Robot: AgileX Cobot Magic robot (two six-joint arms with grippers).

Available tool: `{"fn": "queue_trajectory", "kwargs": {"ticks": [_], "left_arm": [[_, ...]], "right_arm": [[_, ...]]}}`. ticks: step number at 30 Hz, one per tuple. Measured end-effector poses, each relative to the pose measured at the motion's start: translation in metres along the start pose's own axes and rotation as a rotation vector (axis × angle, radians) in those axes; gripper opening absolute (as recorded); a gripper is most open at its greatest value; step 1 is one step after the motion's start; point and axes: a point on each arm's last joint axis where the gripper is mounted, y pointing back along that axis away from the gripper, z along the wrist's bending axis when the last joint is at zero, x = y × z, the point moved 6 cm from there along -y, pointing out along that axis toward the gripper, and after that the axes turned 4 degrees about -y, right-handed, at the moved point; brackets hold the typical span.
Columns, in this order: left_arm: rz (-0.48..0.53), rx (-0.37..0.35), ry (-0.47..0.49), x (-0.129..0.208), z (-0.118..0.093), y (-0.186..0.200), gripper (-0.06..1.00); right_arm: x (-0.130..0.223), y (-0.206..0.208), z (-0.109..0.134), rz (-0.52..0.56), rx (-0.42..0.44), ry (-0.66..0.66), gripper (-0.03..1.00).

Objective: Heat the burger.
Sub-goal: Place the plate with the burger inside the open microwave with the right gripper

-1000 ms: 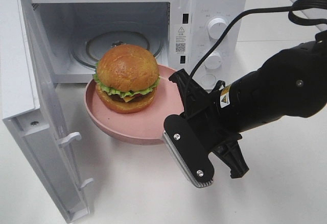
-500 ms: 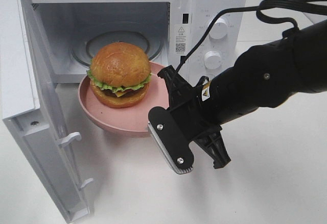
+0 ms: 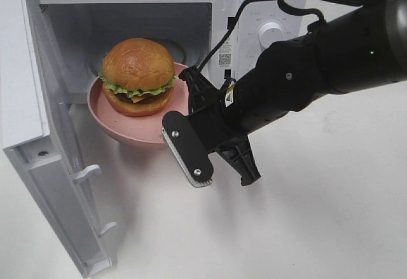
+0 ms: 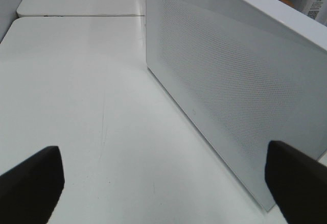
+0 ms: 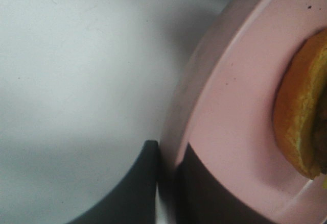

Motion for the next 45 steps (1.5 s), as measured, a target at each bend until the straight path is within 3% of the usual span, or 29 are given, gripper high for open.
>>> {"fn": "queue_trajectory", "kwargs": {"ticks": [23,32,45], "left_arm": [[0.000,0.000,0.000,0.000,0.000,0.000,0.99],[0.000,0.000,0.000,0.000,0.000,0.000,0.99],[0.000,0.000,0.000,0.000,0.000,0.000,0.99]], "right_arm": [[-0.003,-0.036,-0.043,0.038,-0.017,-0.038,0.05],[0.010,-0.051,-0.065,0.096,-0.035,-0.114,0.05],[0.009,-0.065,-0.101,0.118,0.015,-0.184,0.05]]}}
